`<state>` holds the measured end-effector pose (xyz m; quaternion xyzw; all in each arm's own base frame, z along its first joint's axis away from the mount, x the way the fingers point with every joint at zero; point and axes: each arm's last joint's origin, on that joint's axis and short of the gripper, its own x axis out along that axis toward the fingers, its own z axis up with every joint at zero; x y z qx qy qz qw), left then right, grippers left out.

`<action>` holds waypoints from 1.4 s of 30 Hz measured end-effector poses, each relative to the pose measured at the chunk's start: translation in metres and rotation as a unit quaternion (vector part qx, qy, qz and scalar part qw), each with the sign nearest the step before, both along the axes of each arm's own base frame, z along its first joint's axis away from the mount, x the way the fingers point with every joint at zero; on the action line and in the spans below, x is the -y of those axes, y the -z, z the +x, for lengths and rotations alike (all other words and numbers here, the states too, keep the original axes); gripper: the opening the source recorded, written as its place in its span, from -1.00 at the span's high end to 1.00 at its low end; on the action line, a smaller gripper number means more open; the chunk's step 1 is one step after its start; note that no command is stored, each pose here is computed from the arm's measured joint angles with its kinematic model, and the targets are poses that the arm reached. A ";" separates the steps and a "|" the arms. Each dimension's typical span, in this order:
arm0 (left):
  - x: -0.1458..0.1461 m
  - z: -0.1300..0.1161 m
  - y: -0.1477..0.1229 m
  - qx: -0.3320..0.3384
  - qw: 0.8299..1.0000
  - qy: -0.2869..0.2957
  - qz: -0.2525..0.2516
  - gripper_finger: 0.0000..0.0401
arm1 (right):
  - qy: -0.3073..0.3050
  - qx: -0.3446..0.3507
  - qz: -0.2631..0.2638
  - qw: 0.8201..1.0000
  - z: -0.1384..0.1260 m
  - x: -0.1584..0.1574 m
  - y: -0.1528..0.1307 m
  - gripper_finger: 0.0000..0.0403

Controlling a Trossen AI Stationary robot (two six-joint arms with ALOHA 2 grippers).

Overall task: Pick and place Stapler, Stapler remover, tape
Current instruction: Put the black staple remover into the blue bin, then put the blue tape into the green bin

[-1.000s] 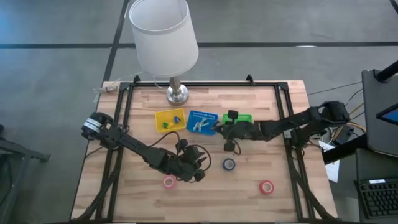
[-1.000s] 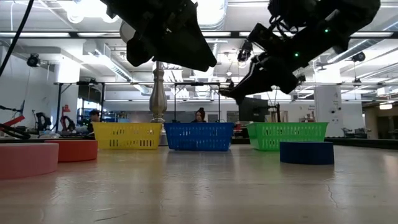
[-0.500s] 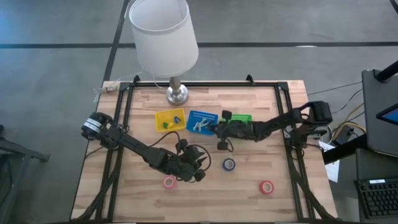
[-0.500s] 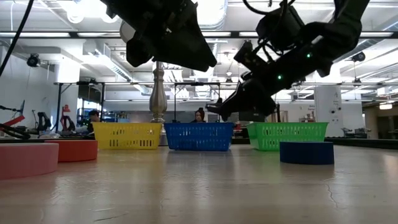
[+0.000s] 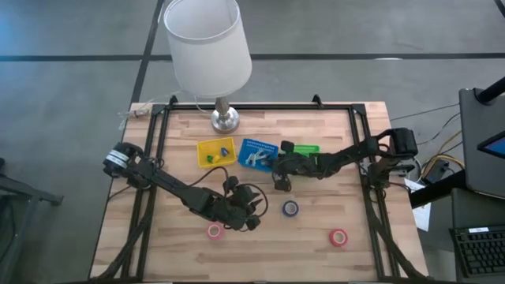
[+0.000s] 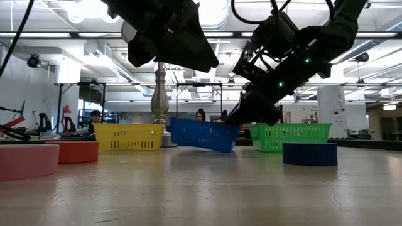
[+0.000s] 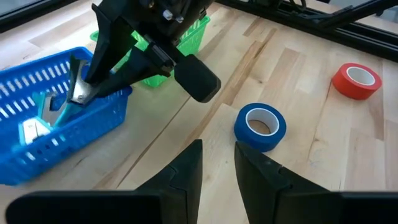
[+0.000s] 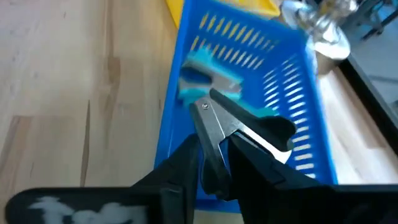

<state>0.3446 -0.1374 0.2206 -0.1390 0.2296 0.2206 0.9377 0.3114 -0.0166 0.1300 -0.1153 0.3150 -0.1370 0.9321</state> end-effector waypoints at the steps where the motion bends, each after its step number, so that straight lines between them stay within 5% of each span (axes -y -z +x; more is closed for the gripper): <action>1: 0.000 0.000 0.000 0.000 1.000 0.000 0.000 0.52 | 0.003 -0.003 0.004 1.000 0.000 0.000 0.000 0.54; 12: 0.000 0.000 0.000 -0.007 1.000 0.009 0.015 0.52 | -0.008 0.003 0.014 1.000 0.000 -0.012 -0.001 0.27; 24: 0.000 0.000 0.000 -0.012 0.999 0.016 0.026 0.52 | -0.038 0.029 -0.014 0.999 -0.022 -0.053 -0.047 0.32; 29: 0.000 0.000 0.000 -0.015 0.999 0.019 0.032 0.52 | -0.072 0.001 0.046 0.996 -0.051 -0.073 -0.070 0.31; 35: -0.001 0.000 0.000 -0.018 0.999 0.020 0.036 0.52 | -0.089 -0.037 0.201 0.975 -0.082 -0.095 -0.074 0.27; 42: -0.004 0.002 0.000 -0.021 0.998 0.023 0.046 0.52 | -0.055 -0.081 0.234 0.967 -0.093 -0.103 -0.044 0.28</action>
